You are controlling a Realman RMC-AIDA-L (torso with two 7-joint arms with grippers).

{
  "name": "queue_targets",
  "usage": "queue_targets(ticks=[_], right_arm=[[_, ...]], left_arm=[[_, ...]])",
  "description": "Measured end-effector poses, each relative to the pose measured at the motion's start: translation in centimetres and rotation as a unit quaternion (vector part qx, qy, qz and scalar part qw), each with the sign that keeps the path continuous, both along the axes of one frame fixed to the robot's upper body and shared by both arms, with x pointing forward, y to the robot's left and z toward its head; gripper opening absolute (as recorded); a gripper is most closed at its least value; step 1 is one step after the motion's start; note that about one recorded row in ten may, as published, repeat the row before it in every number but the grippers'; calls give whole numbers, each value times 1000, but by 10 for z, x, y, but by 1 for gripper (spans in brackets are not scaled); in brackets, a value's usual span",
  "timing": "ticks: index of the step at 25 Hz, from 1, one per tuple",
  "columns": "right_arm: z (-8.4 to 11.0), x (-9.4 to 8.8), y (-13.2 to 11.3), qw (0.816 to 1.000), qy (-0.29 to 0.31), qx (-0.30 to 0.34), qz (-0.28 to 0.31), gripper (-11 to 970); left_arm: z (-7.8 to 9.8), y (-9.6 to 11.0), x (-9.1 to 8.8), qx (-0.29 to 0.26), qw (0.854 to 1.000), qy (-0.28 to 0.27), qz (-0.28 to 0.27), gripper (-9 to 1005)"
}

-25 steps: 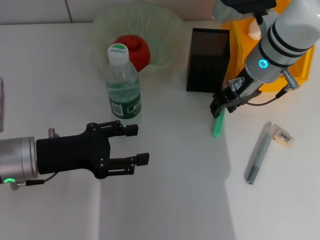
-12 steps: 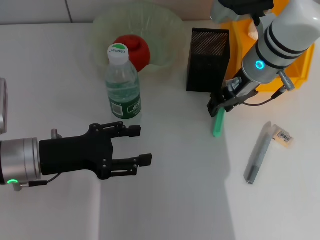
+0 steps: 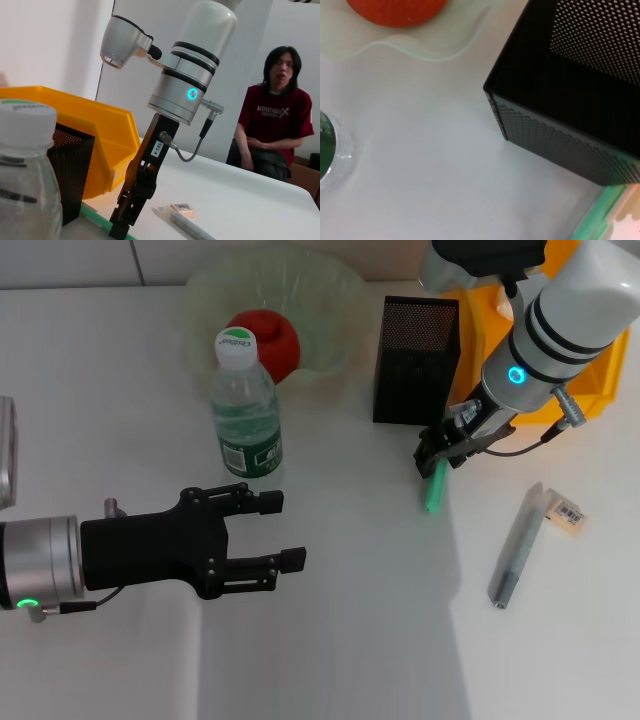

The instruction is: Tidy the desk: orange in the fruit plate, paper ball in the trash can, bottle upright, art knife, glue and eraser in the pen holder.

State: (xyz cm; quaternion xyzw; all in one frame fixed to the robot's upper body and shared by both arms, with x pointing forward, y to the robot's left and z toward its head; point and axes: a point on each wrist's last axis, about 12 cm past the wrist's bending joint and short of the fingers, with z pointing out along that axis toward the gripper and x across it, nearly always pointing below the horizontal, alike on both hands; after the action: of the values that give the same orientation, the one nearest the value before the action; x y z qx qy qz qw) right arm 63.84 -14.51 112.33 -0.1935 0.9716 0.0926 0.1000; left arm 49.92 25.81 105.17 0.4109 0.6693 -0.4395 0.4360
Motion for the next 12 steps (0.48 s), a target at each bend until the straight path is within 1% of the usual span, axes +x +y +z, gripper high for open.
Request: queue_targets(ticks=[12], right_arm=[[-1,-1,-1,1000,4,-1,-1,368]], left_arm=[[-1,-1,0,2,1000,-1,2,765]])
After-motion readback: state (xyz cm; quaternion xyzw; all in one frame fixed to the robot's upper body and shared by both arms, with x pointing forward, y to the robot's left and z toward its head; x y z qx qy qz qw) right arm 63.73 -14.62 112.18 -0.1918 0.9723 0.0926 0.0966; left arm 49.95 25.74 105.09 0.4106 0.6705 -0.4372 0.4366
